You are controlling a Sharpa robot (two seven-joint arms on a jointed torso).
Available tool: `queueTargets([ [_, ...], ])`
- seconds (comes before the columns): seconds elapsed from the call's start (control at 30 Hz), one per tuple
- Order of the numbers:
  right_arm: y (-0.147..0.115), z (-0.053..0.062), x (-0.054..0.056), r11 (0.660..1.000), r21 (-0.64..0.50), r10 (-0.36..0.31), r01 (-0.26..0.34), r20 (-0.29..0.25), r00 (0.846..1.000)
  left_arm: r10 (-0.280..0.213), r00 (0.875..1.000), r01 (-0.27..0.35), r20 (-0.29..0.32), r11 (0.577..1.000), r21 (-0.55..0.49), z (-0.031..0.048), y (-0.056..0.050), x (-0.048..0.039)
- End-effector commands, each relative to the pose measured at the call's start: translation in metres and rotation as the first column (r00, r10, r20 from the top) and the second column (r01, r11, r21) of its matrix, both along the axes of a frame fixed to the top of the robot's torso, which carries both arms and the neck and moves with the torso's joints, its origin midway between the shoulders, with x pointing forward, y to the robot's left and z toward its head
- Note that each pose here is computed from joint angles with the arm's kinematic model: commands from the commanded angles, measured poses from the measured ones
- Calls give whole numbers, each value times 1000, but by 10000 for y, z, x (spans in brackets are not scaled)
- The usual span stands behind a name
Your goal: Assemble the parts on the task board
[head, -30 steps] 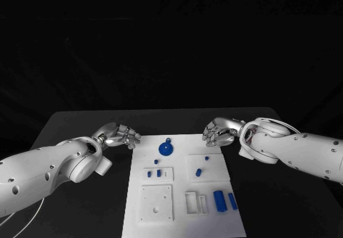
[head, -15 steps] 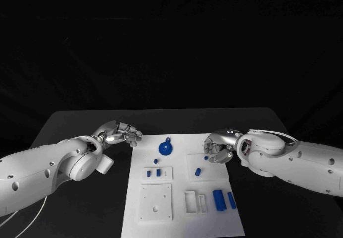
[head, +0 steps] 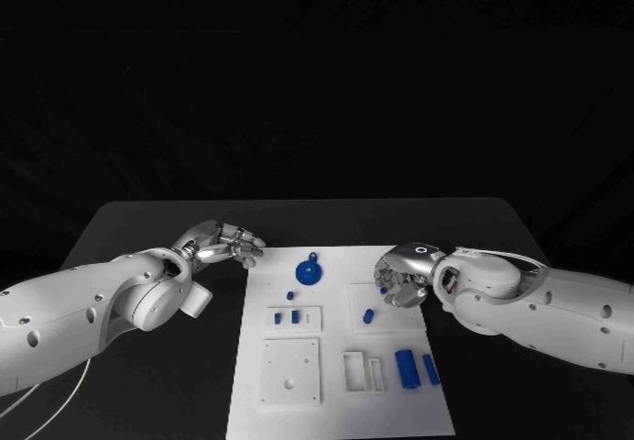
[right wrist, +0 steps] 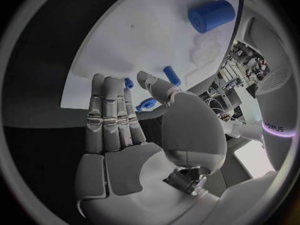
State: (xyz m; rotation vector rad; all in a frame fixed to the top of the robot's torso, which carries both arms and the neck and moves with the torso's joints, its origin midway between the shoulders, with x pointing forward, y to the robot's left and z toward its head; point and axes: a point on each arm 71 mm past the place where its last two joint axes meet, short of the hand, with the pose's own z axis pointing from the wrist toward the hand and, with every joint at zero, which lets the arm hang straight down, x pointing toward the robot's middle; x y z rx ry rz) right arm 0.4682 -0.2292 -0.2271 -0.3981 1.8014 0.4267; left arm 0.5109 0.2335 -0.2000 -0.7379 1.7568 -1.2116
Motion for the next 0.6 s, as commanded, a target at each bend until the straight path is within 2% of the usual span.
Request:
queueTargets([
  [0.03,24,-64,-24,1000,-23,4,-4,8,1000,8,1000,-8,15,1000,-15,15,9,7],
  [0.33,111,-177,-76,998,-49,36,-37,-14,999,8,1000,-7,11,1000,-14,12,11,9],
  [0.6,121,-209,-76,997,-74,33,-33,-2,999,9,1000,-9,10,1000,-13,10,16,8],
])
